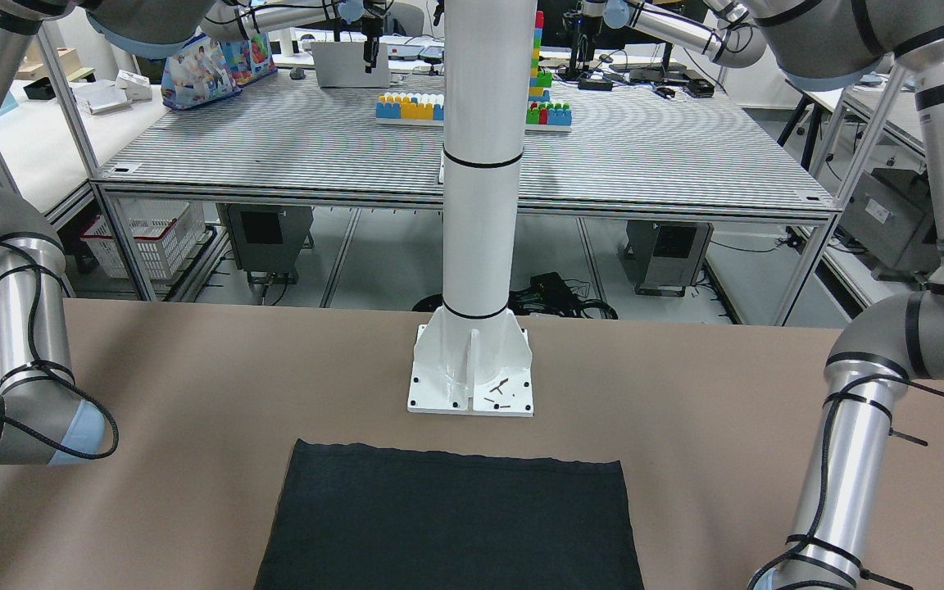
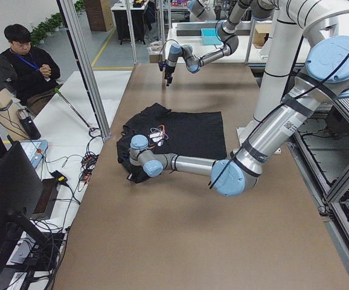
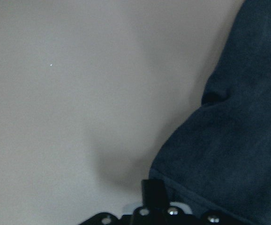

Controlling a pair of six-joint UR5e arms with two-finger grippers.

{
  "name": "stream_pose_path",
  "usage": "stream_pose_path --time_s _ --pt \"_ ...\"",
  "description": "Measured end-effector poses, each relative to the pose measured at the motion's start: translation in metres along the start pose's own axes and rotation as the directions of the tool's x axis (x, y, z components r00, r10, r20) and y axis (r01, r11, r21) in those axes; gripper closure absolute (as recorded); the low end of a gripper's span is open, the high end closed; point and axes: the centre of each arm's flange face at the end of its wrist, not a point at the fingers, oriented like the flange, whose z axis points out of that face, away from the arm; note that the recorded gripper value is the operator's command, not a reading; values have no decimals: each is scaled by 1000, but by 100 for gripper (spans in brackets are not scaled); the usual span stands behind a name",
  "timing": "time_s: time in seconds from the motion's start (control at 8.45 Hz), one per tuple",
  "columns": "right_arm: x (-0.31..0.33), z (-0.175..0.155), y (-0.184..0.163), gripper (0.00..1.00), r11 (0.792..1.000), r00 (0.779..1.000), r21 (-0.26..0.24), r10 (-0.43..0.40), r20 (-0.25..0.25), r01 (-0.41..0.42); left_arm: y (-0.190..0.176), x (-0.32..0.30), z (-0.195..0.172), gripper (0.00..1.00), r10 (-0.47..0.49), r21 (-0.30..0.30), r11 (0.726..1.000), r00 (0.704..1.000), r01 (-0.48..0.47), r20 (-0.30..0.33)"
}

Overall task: Fold clothes
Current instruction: 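Move the left gripper to its nearest sleeve while the right approaches the other, then grasp the sleeve with the left gripper and fold it inward over the logo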

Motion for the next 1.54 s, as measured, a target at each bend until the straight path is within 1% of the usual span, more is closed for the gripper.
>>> stream_pose_path --time_s 0.24,0.47,0.59,0.71,0.83,1.06,1.18,1.3,1.54 --pt "0 0 0 6 1000 1000 0 0 0 0 -2 -1 -4 100 -4 11 1000 1000 4 -2" --pt "0 0 0 6 1000 1000 1 0 1 0 -10 6 -20 100 -15 43 999 1000 15 -16" --pt "-1 -1 0 6 1000 1000 2 -1 2 1 -15 15 -30 100 -25 58 998 999 27 -33" --pt "-1 -1 0 6 1000 1000 2 -1 2 1 -21 30 -46 100 -48 73 996 996 54 -75" --pt "-2 -1 0 6 1000 1000 2 -1 2 1 -27 47 -64 100 -90 87 991 989 101 -118" --pt "-1 0 0 6 1000 1000 -1 1 1 -1 -41 92 -93 100 -199 99 970 961 220 -191" --pt "0 0 0 6 1000 1000 -1 1 1 -1 -48 122 -99 100 -232 97 962 949 257 -214" --pt "0 0 1 6 1000 1000 -1 1 0 -1 -53 163 -98 100 -259 98 953 940 286 -223" --pt "0 1 1 6 1000 1000 -2 2 0 -2 -57 250 -91 100 -298 100 941 930 324 -214"
